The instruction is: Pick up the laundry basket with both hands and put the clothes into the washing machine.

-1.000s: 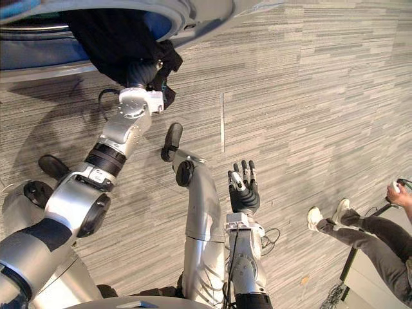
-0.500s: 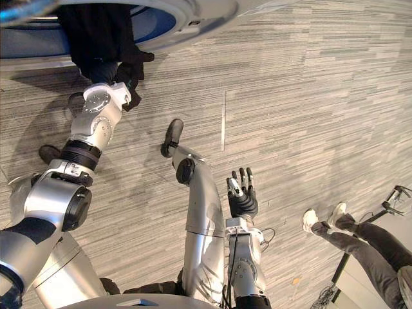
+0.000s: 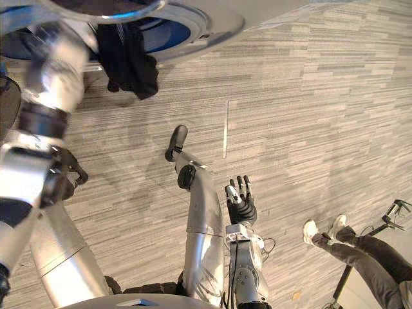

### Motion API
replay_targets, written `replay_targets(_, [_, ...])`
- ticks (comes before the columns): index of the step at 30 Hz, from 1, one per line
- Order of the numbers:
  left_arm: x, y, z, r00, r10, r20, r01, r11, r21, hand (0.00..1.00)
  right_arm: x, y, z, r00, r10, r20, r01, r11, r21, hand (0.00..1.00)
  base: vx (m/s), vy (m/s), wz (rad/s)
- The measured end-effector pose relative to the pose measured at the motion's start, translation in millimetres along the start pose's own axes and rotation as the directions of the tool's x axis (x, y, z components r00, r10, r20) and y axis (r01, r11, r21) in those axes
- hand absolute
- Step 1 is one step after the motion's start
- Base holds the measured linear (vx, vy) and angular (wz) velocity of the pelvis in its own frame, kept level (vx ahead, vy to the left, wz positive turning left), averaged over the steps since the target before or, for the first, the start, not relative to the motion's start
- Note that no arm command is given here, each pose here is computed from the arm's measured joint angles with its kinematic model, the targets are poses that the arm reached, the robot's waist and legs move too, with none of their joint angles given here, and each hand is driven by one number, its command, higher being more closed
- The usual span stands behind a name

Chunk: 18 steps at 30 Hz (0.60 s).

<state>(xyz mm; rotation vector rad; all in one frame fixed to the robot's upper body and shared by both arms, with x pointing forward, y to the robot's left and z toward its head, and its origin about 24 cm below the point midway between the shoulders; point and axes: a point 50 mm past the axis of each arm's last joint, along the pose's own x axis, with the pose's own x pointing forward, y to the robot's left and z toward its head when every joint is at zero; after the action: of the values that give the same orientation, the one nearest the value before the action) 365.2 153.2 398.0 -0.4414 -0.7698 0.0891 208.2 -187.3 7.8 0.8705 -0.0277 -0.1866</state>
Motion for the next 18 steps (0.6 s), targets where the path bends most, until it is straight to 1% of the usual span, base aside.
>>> replay_targets(1, [0, 3, -1, 1.000, 0.007, 0.020, -0.007, 1.000, -0.024, 1.00, 0, 1, 0, 1.000, 0.008, -0.002, -0.008, 1.000, 0.000, 0.00, -0.06, 0.033, 0.10])
replay_targets(3, [-1, 2, -7, 1.000, -0.001, -0.016, 0.001, 1.000, -0.021, 1.00, 0, 1, -1, 1.000, 0.010, -0.005, -0.011, 1.000, -0.005, 0.00, -0.04, 0.037, 0.02])
replay_targets(7, [0, 7, -6, 1.000, 0.011, -0.027, -0.013, 0.998, -0.055, 1.00, -1, 0, -2, 1.000, 0.010, -0.021, -0.010, 1.000, -0.005, 0.00, -0.02, 0.009, 0.00])
replay_targets(10, [-1, 7, -14, 0.998, 0.005, -0.059, -0.008, 0.999, -0.044, 1.00, -1, 0, -2, 1.000, 0.010, -0.022, -0.010, 1.000, -0.006, 0.00, -0.03, -0.016, 0.06])
replay_targets(13, [-5, -1, -23, 0.996, -0.026, -0.091, 0.024, 0.999, -0.025, 1.00, 0, -1, 1, 1.000, 0.013, -0.009, -0.013, 1.000, -0.008, 0.00, -0.04, -0.001, 0.09])
replay_targets(15, [-7, -8, -30, 0.992, -0.059, -0.112, 0.061, 0.998, 0.009, 1.00, 0, -4, 5, 1.000, 0.005, 0.005, -0.005, 1.000, -0.012, 0.00, -0.04, 0.024, 0.07])
replay_targets(16, [-9, -18, -38, 0.986, -0.080, -0.146, 0.082, 0.997, 0.008, 1.00, 0, -5, 6, 1.000, 0.003, 0.010, -0.003, 1.000, -0.014, 0.00, -0.03, 0.037, 0.04])
replay_targets(18, [-11, -27, -42, 0.980, -0.102, -0.171, 0.100, 0.995, -0.020, 1.00, 0, -5, 7, 1.000, 0.003, 0.010, -0.002, 1.000, -0.015, 0.00, -0.04, 0.042, -0.04])
